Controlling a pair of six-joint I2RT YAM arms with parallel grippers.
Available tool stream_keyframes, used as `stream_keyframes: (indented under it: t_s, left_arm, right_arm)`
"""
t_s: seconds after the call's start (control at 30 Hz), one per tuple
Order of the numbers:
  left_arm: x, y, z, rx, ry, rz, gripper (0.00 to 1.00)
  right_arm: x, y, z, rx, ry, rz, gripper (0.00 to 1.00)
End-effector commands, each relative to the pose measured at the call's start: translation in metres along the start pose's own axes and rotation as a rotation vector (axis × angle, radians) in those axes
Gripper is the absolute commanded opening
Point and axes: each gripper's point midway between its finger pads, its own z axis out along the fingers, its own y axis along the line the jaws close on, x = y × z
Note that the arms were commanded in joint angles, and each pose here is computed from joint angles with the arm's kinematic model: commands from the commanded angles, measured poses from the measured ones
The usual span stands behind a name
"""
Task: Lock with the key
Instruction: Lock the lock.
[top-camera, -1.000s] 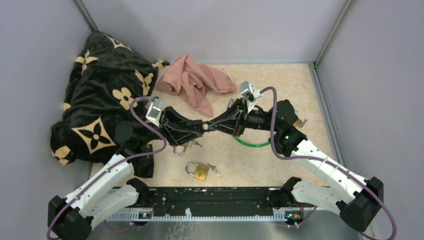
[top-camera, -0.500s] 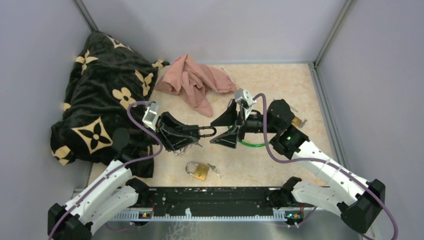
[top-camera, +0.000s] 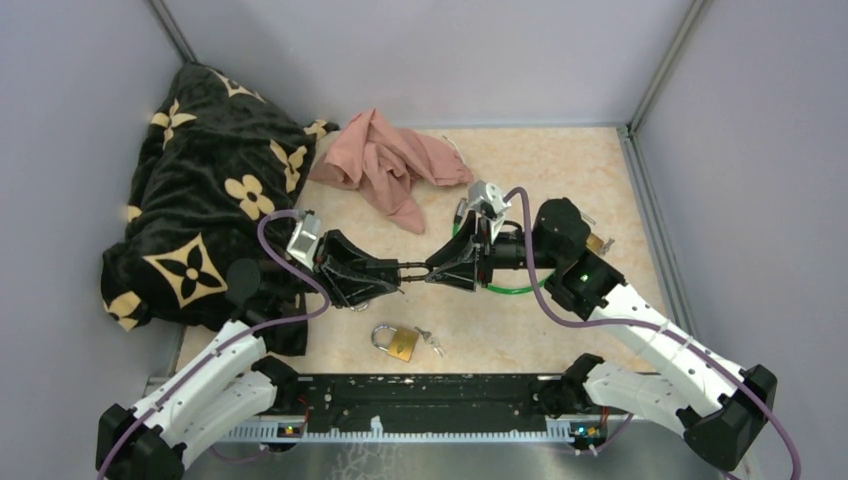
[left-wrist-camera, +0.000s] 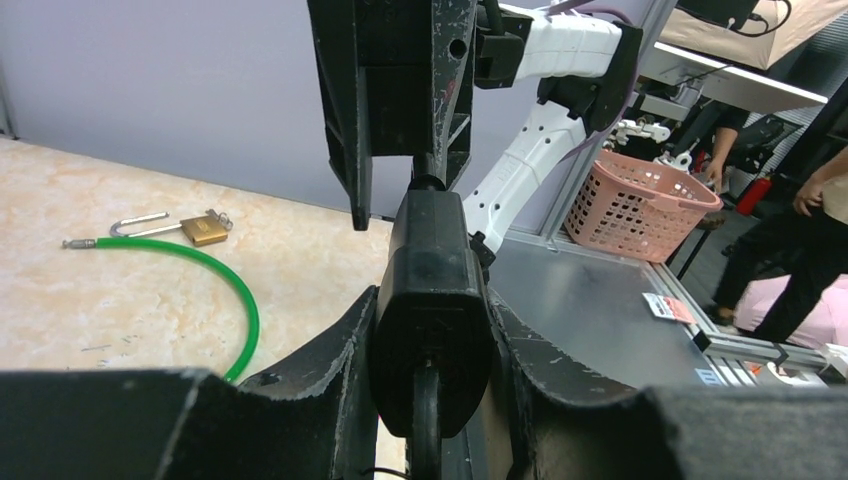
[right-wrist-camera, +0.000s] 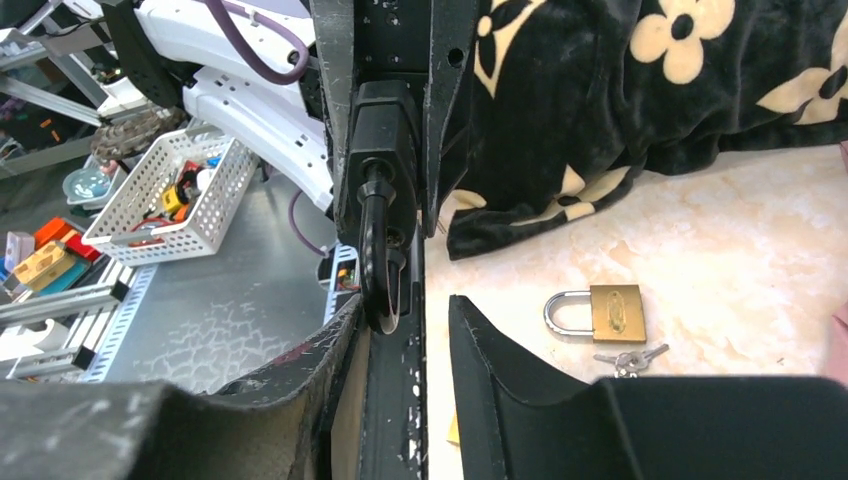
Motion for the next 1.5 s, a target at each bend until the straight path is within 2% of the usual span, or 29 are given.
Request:
stream_keyframes:
  t_s: [0.0,0.27,0.33,0.4,0.6,0.87,1.17,1.33,1.47]
  left_arm:
    - [-0.015,-0.009,0.001,0.036,-0.046,0.073,0.00]
    - [-0.015,-0.008,0.002,0.036,-0.048,0.075,0.00]
    - [-0.015,-0.008,0.002,0.034,-0.047,0.067,0.00]
    - [-0.016,-0.007,0.002,0.030,-0.052,0.063,0.00]
    - [-0.010,-0.004,0.002,0.016,-0.042,0.009,0.00]
    - [-0.009,-0.001,0.005,0.016,-0.024,0.013,0.00]
    - [-0.014,-0.001,0.004,0.005,-0.052,0.058,0.00]
    - [-0.011,-0.002,0.002,0.013,-0.051,0.091,0.00]
    - [-0.009,-0.007,0.001,0.043,-0.042,0.119,0.00]
  right_arm:
    - [-0.027,0.010,-0.001,-0.020,-0.077,-0.075,0.32]
    - [-0.016,0.008,0.009,-0.038,-0.048,-0.050,0.28]
    - [-0.015,0.010,0.012,-0.043,-0.044,-0.053,0.19]
    - [-0.014,0.011,0.015,-0.042,-0.041,-0.057,0.00]
    - [-0.021,0.014,0.032,-0.045,-0.084,-0.092,0.00]
    - [-0.021,0.001,0.041,-0.002,-0.153,-0.103,0.00]
    - [-0.014,-0.001,0.056,-0.041,-0.126,-0.076,0.00]
    - [-0.015,0.013,0.054,-0.098,-0.121,-0.062,0.00]
    - [-0.015,0.013,0.047,-0.067,-0.122,-0.066,0.00]
